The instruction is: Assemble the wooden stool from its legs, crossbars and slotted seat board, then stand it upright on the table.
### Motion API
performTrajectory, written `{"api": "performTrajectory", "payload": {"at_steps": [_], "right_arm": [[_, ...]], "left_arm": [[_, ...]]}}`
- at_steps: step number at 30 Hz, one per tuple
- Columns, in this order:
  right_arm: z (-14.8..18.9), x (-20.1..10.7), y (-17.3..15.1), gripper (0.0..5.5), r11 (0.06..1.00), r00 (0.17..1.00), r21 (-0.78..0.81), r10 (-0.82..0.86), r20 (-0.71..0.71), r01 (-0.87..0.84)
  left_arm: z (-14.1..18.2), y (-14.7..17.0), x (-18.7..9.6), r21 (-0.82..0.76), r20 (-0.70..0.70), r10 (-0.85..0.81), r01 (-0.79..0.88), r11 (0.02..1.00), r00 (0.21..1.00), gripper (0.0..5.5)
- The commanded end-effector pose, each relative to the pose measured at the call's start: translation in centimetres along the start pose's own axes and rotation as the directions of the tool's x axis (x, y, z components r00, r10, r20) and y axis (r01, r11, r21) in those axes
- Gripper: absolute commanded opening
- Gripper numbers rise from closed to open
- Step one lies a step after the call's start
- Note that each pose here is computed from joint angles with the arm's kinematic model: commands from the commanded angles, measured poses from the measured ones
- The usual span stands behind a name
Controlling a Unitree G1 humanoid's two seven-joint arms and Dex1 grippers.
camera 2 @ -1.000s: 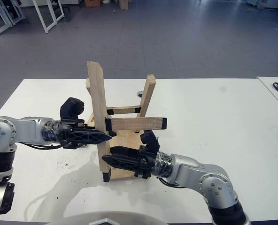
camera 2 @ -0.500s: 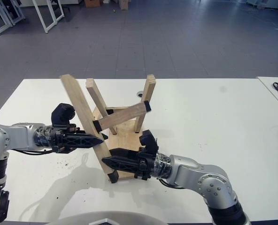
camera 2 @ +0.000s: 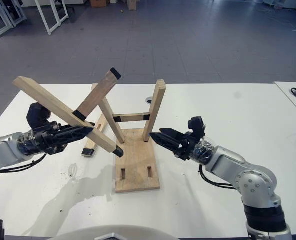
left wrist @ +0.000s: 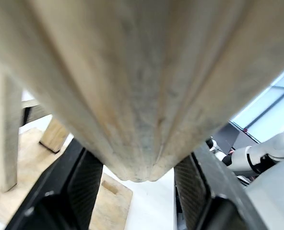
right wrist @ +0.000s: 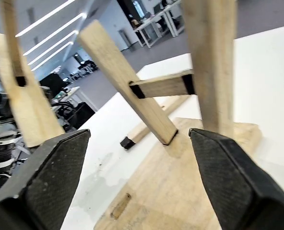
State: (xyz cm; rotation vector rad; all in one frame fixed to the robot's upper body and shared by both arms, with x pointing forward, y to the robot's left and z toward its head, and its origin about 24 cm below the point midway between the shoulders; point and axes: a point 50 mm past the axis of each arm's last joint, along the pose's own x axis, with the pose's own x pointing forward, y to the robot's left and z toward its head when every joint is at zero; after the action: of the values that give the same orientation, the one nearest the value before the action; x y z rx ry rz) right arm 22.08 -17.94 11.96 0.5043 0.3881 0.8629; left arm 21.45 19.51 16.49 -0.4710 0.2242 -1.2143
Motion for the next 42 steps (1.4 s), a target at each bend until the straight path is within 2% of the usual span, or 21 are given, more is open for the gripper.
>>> {"api": "performTrajectory", "payload": {"at_steps": [1, 3, 8, 12, 19, 25, 26, 29, 32, 35, 36, 39, 42], "right_arm": [[-1.0, -0.3, -1.5, 3.80, 0.994, 0.995, -0.016, -0.104, -0.011, 0.104], [-1.4, -0.2, -1.7, 3.80, 0.993, 0.993, -0.020, -0.116, -0.018, 0.116], [-2.0, -0.2, -1.7, 3.80, 0.992, 0.992, -0.025, -0.121, -0.030, 0.120], [-2.4, 0.2, -1.5, 3.80, 0.993, 0.993, -0.030, -0.114, -0.040, 0.113], [-2.8, 0.4, -1.1, 3.80, 0.995, 0.994, -0.037, -0.092, -0.066, 0.089], [-6.4, -0.2, -0.8, 3.80, 0.989, 0.952, -0.129, -0.101, -0.288, 0.066], [-6.7, -0.1, -0.7, 3.80, 0.988, 0.947, -0.141, -0.105, -0.302, 0.065], [-6.8, 0.2, -0.5, 3.80, 0.985, 0.950, -0.161, -0.113, -0.291, 0.067], [-6.7, 0.5, -0.4, 3.80, 0.982, 0.955, -0.174, -0.116, -0.273, 0.070], [-7.0, 0.8, -0.1, 3.80, 0.982, 0.953, -0.178, -0.111, -0.282, 0.062], [-7.1, 0.9, 0.0, 3.80, 0.983, 0.953, -0.178, -0.105, -0.285, 0.055], [-7.3, 1.3, 0.3, 3.80, 0.982, 0.952, -0.186, -0.090, -0.291, 0.036], [-7.8, 2.2, 0.5, 3.80, 0.978, 0.945, -0.211, -0.064, -0.321, -0.005]], "left_arm": [[-2.7, -1.0, 0.7, 0.278, -0.092, -0.080, 0.103, 0.955, 0.993, 2.05], [-4.2, -0.6, 0.6, 0.360, -0.154, -0.089, 0.140, 0.922, 0.984, 2.05], [-6.7, 0.7, -0.4, 0.430, -0.259, -0.078, 0.187, 0.883, 0.963, 2.05], [-8.6, 1.6, -0.2, 0.409, -0.267, -0.071, 0.180, 0.894, 0.961, 2.05], [-9.4, 2.7, -0.2, 0.440, -0.275, -0.028, 0.151, 0.885, 0.961, 2.05], [-8.5, 3.5, -1.0, 0.471, -0.372, -0.002, 0.190, 0.861, 0.928, 2.05], [-8.7, 3.7, -1.1, 0.477, -0.409, 0.011, 0.203, 0.855, 0.913, 2.05], [-10.4, 3.9, -2.2, 0.472, -0.608, 0.087, 0.271, 0.839, 0.789, 2.05], [-12.0, 3.9, -2.4, 0.473, -0.675, 0.137, 0.282, 0.834, 0.725, 2.05], [-14.9, 4.0, -3.2, 0.385, -0.748, 0.176, 0.201, 0.901, 0.640, 2.05], [-15.7, 3.9, -3.3, 0.328, -0.752, 0.146, 0.174, 0.928, 0.642, 2.05], [-17.3, 3.7, -4.4, 0.130, -0.814, 0.008, 0.169, 0.977, 0.581, 2.05], [-17.5, 2.7, -5.3, -0.193, -0.830, -0.261, 0.184, 0.964, 0.494, 2.05]]}}
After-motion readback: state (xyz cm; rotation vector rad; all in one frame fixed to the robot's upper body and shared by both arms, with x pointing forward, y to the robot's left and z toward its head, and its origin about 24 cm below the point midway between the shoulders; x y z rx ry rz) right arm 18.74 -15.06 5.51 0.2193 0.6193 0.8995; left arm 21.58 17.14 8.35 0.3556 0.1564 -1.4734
